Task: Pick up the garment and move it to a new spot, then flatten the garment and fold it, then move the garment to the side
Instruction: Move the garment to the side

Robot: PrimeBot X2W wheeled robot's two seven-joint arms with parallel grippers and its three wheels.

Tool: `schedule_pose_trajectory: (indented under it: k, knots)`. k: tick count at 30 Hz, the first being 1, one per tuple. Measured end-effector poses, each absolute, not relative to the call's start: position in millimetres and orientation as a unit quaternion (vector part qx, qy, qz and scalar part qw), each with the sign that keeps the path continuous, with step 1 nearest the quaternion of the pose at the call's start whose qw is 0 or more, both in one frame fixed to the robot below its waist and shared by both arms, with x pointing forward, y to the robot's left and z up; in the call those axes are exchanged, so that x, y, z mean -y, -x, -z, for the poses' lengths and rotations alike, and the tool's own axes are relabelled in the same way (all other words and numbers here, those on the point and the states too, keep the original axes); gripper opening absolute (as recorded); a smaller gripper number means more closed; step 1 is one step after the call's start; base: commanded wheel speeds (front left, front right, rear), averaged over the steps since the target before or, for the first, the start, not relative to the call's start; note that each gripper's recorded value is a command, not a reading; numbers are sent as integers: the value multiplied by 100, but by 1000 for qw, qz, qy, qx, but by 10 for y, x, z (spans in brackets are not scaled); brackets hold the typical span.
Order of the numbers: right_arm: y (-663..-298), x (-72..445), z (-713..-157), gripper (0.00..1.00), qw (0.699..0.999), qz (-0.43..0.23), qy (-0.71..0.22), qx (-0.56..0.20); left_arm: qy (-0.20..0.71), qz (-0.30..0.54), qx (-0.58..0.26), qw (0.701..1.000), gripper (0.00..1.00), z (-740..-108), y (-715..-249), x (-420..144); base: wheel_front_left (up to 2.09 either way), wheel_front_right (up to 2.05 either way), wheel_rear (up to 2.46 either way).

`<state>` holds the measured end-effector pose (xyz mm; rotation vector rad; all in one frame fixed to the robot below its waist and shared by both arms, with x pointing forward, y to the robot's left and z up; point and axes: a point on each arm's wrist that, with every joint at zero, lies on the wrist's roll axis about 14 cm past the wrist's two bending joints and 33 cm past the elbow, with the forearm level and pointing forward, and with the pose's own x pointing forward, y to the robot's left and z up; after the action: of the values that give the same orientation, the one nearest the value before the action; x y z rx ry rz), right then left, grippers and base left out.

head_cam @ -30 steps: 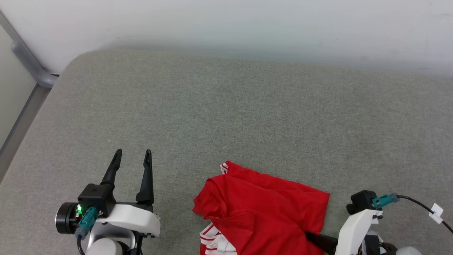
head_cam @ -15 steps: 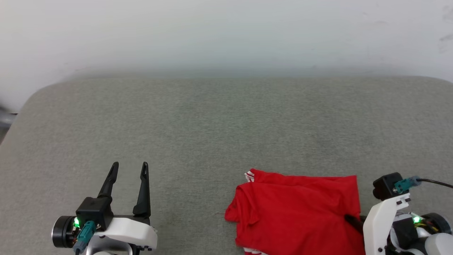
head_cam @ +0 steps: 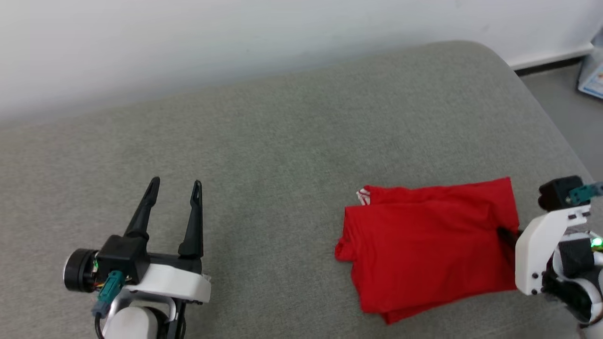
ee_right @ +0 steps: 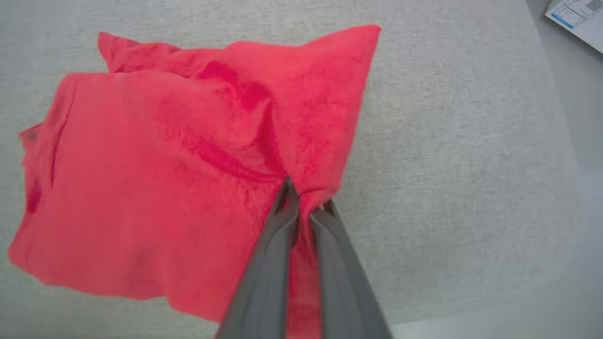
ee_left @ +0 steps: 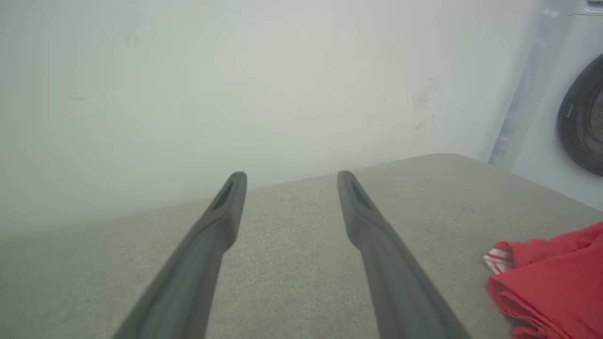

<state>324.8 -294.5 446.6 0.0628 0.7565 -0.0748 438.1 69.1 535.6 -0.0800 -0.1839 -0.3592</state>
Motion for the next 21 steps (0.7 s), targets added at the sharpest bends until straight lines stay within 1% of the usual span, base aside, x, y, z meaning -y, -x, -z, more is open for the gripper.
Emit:
schedule_pose_trajectory:
  k: [3,7,9,16,21]
  knots:
    - [-3320,3187,-4413,0,924,75,-29,-373,40,211,88,973,100,-5272,-4533,-493,0,0,0]
    - [-3535,3516,-4416,0,926,119,-11,-358,37,241,81,966,100,-5132,-4760,-315,0,0,0]
    - [-3618,3691,-4378,0,922,141,-4,-361,41,253,79,963,100,-5064,-4855,-239,0,0,0]
    - [-3989,4346,-4455,0,915,216,44,-337,51,274,77,957,100,-4844,-5152,-129,0,0,0]
    - [-4260,4703,-4522,0,910,257,75,-317,55,270,77,958,100,-4695,-5316,-189,0,0,0]
